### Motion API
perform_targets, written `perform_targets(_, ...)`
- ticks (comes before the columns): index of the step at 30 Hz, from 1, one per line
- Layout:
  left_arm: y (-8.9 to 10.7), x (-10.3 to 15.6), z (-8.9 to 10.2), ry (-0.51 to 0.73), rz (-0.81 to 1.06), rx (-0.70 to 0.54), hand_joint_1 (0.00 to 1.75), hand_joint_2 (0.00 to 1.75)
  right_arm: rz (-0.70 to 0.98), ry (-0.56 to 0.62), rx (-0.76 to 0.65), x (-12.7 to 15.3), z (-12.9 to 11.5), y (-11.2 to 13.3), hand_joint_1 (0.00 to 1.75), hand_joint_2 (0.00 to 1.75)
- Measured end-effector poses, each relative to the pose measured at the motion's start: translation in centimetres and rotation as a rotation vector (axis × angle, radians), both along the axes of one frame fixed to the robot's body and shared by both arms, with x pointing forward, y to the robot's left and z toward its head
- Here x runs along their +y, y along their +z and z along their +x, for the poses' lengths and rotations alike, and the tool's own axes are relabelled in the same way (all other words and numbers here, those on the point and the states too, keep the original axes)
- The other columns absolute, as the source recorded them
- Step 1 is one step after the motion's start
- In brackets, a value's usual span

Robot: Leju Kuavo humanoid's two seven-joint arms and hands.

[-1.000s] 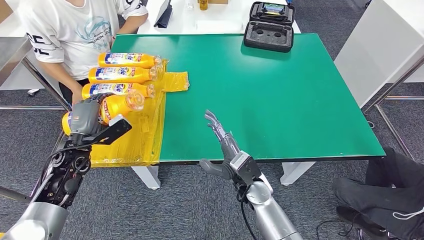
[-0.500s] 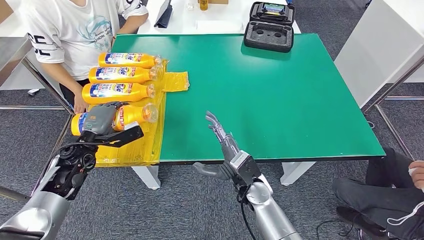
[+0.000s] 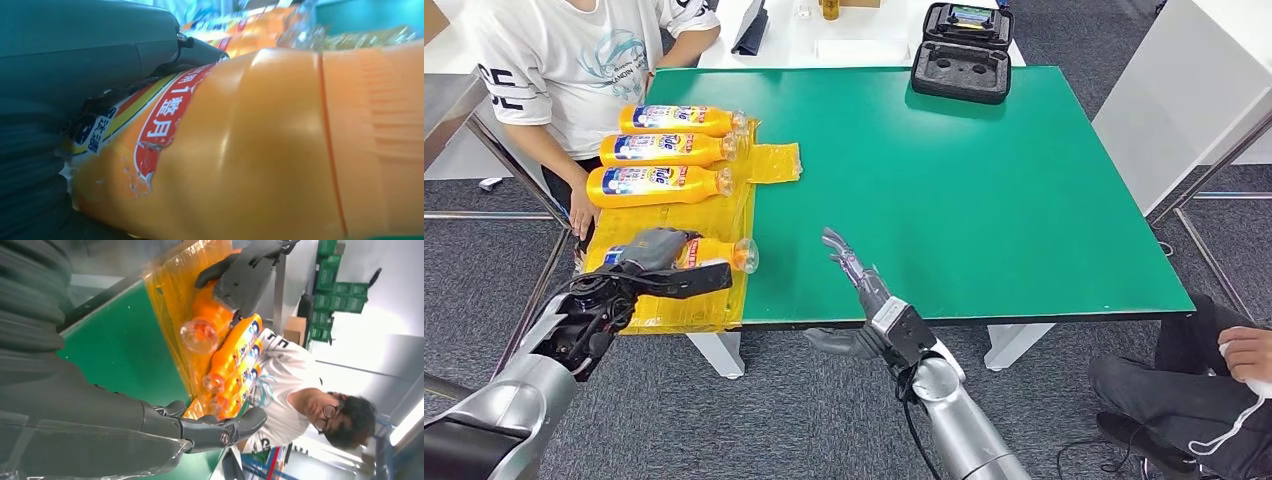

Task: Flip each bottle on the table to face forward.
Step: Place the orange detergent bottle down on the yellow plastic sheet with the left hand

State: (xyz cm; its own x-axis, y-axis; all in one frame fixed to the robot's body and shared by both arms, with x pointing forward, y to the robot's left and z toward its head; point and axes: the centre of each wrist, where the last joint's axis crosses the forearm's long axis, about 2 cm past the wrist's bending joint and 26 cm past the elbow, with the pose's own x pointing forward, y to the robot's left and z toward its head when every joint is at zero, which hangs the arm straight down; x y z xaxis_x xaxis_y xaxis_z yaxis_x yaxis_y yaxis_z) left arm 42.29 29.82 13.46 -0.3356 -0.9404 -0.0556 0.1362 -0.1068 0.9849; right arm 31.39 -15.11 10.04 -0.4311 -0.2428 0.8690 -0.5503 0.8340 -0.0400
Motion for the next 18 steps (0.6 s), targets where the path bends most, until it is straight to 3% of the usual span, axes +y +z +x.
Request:
perform_targets(7,-1.2,1.4,-0.5,0.032,0.029,0.09,1.75,1.75,-0.013,0.016,0.017,0.5,0.9,0.1,0.0,1.75)
perform_targets(18,-1.2,2.2,-0.3,0.045,0.042,0.142,1.75,1.75,-0.023,0.021,0.04,0.7,1.2,-0.3,0.0,1.75)
